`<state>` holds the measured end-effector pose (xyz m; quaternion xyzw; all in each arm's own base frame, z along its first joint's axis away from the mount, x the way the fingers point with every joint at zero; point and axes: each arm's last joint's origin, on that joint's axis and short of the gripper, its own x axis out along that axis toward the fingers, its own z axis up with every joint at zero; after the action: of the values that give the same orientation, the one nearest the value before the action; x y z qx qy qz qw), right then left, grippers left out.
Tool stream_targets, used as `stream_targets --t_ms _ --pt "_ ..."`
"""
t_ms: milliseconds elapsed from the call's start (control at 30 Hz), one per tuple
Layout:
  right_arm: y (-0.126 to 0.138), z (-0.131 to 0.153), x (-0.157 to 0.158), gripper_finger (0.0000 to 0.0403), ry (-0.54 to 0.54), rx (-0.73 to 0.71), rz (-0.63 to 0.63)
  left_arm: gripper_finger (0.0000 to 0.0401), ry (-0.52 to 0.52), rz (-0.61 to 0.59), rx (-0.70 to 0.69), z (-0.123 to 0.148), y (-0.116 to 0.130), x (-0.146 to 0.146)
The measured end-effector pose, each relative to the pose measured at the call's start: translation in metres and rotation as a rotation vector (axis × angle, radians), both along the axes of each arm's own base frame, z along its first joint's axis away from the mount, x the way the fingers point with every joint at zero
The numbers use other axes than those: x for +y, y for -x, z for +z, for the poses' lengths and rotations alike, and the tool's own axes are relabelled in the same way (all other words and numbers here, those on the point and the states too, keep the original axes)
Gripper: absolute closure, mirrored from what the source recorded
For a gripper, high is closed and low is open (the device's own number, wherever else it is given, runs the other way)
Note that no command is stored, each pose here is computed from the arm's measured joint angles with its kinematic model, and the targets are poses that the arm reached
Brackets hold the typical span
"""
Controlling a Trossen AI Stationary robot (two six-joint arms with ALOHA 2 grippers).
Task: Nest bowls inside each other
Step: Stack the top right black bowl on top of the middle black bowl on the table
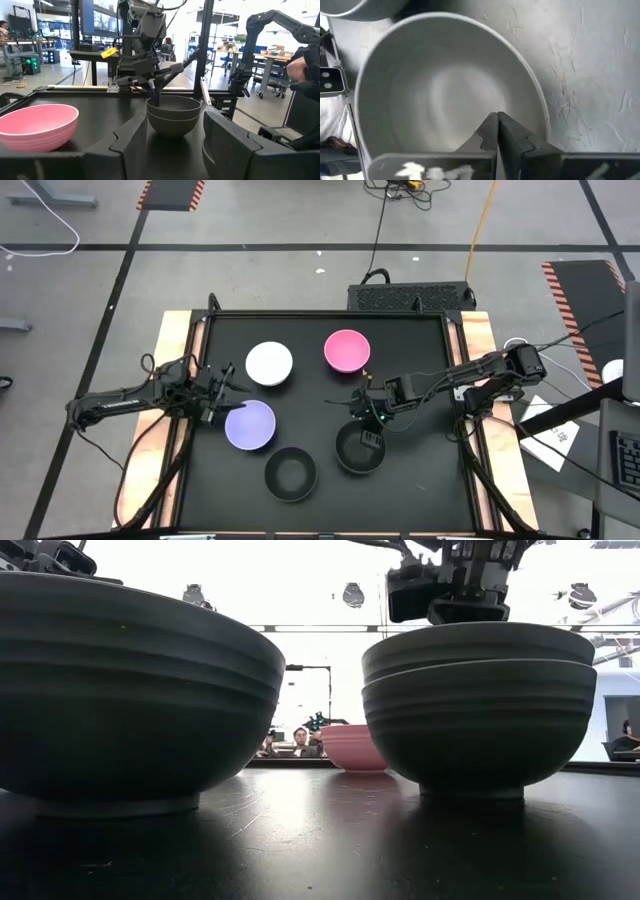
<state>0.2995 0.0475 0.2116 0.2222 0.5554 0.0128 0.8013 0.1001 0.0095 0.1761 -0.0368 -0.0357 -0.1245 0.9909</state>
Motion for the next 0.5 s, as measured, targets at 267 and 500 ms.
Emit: stream_targets --t_ms 267,500 --pt "-0.0004 0.0045 -0.0012 0.0403 0.013 0.006 0.020 0.0201 0.000 0.000 0.001 -0.0001 0.0000 0.0000" --pt "-0.0016 0.0049 -0.0078 0.0403 -0.001 0.007 -0.013 0.0201 -0.005 0.000 -0.001 0.0000 0.0000 0.0000"
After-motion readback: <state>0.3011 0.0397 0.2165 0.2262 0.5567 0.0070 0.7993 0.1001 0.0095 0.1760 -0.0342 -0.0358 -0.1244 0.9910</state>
